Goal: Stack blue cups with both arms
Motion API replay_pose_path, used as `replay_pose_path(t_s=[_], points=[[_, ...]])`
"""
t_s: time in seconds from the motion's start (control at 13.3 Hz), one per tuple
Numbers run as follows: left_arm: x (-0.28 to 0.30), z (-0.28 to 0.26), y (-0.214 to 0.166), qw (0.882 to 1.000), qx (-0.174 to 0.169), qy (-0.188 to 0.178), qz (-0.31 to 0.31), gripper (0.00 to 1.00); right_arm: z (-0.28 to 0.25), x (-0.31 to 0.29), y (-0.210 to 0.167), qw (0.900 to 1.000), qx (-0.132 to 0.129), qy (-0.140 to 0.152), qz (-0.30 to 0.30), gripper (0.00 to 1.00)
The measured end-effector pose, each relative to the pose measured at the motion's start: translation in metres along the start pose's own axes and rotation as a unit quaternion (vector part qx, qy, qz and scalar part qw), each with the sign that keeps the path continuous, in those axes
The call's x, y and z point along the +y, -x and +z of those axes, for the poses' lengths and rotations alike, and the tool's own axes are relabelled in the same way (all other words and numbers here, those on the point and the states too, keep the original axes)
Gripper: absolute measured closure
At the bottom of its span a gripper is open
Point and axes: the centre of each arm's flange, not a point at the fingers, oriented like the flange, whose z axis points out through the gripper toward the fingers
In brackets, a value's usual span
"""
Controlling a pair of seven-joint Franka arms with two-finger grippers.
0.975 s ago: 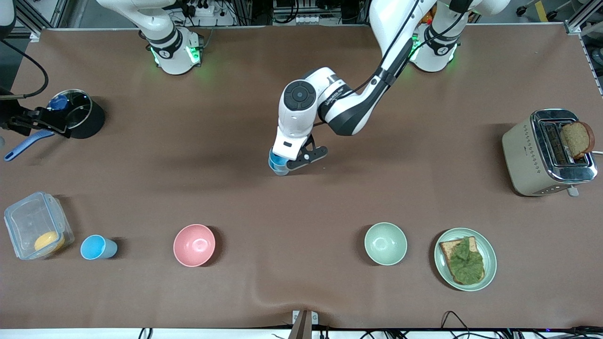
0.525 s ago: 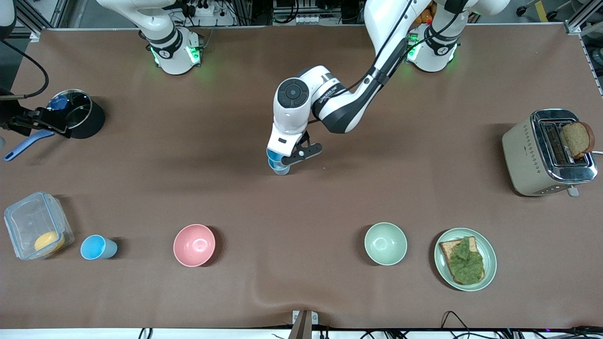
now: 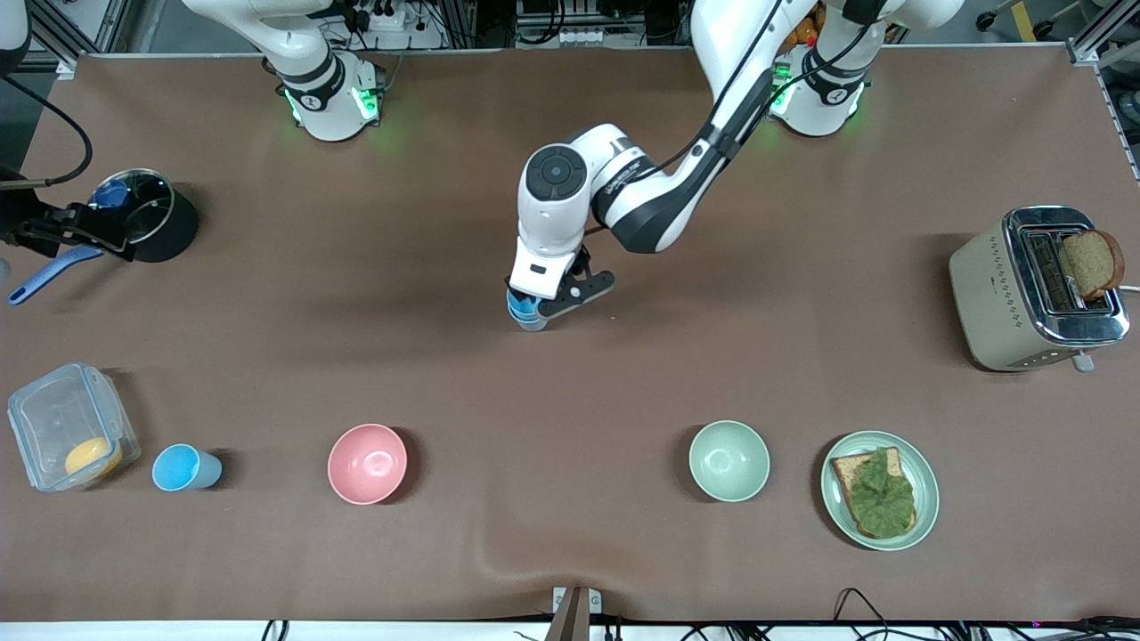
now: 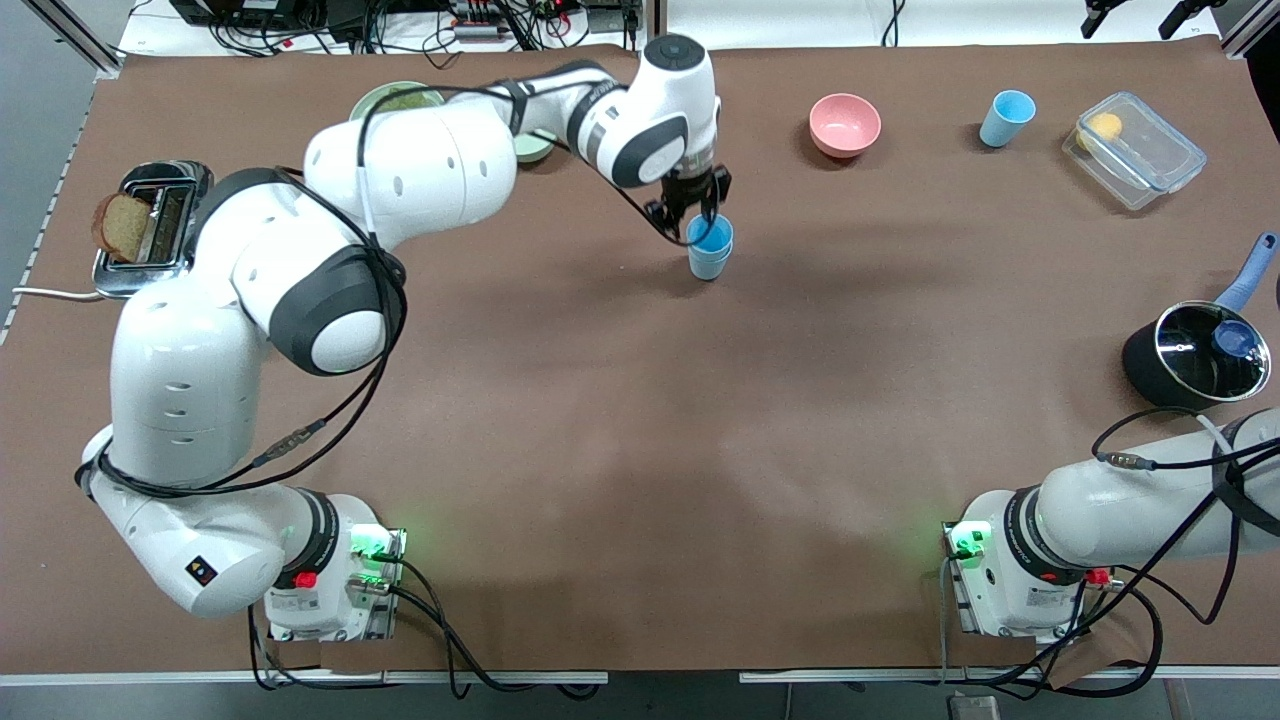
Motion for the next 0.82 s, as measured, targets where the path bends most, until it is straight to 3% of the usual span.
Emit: replay_pose_path(t_s=[0.22,0.6,0.82], points=[[-0.018,-0.081,-0.073,0.999,0.036,0.029,-0.024,0.01,0.0,0.0,0.0,1.0,0.0,0.0,0.0,0.0],[-0.095,-0.182,-0.17,0.999,0.047,-0.018,0.0,0.0,0.0,0.0,0.0,1.0,-0.001,0.0,0.0,0.0],[-0.139,-0.224,-0.204,0.998,0.043,-0.039,0.011,0.0,0.0,0.0,0.0,1.0,-0.001,0.0,0.0,0.0]])
